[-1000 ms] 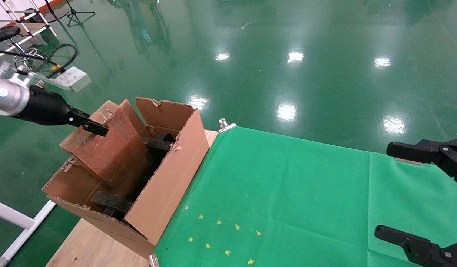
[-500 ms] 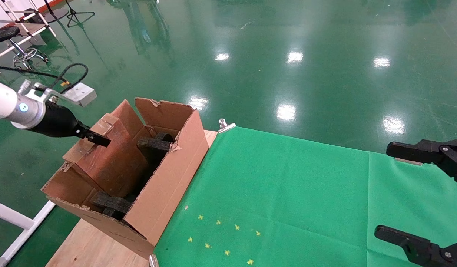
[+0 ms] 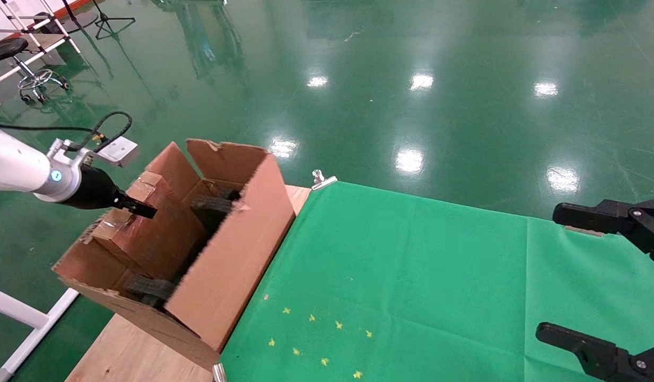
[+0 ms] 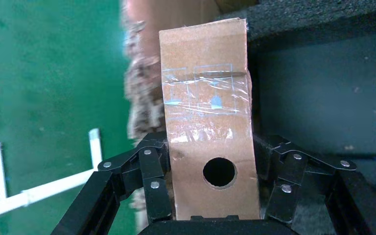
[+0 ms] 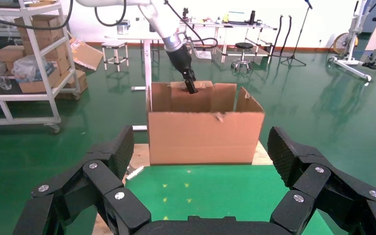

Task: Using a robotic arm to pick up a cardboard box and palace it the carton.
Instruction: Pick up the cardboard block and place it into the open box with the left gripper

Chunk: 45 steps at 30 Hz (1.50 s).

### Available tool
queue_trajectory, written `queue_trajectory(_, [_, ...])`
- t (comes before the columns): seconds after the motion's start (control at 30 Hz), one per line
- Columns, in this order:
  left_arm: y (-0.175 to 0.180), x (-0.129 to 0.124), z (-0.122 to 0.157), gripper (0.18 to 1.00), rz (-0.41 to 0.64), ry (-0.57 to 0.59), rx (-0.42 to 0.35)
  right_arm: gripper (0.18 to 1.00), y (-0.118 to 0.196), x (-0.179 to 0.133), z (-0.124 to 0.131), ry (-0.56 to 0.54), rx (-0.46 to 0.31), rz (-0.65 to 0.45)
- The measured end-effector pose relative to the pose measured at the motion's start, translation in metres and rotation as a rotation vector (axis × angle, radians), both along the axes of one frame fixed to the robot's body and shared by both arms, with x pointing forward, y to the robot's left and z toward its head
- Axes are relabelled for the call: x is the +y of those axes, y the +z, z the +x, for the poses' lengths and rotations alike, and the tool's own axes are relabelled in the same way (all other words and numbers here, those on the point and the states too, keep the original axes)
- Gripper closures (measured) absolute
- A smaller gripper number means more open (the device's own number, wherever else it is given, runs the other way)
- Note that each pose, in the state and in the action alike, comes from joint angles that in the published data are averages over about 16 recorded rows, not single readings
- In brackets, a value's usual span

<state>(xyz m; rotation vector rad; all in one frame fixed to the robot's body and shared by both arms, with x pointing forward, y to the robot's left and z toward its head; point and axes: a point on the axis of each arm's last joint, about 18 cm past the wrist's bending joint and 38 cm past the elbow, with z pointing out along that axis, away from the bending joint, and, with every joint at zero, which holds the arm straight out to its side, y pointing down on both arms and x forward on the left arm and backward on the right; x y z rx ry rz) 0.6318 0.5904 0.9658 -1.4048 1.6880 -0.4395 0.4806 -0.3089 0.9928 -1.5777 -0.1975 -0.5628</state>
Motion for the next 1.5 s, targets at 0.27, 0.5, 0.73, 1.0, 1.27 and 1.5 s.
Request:
queue_trajectory(0.27, [-0.025,-0.005,0.012,0.838,-0.002,0.004,-0.004,0.178,0.000,0.000,0.000,0.000,0.000,0.000])
queue_trajectory(0.5, [-0.045,-0.011,0.018,0.846,-0.041,0.007,-0.006,0.178,0.000,0.000,0.000,0.000,0.000,0.000])
queue_trajectory(0.73, [-0.060,-0.011,0.021,0.850,-0.082,0.029,-0.023,0.178,0.000,0.000,0.000,0.000,0.000,0.000])
queue_trajectory(1.0, [-0.068,-0.010,0.023,0.848,-0.105,0.050,-0.043,0.178,0.000,0.000,0.000,0.000,0.000,0.000])
queue_trajectory(1.27, [-0.067,-0.010,0.023,0.811,-0.105,0.052,-0.045,0.178,0.000,0.000,0.000,0.000,0.000,0.000])
queue_trajectory(1.5, [-0.065,-0.010,0.023,0.728,-0.102,0.049,-0.045,0.178,0.000,0.000,0.000,0.000,0.000,0.000])
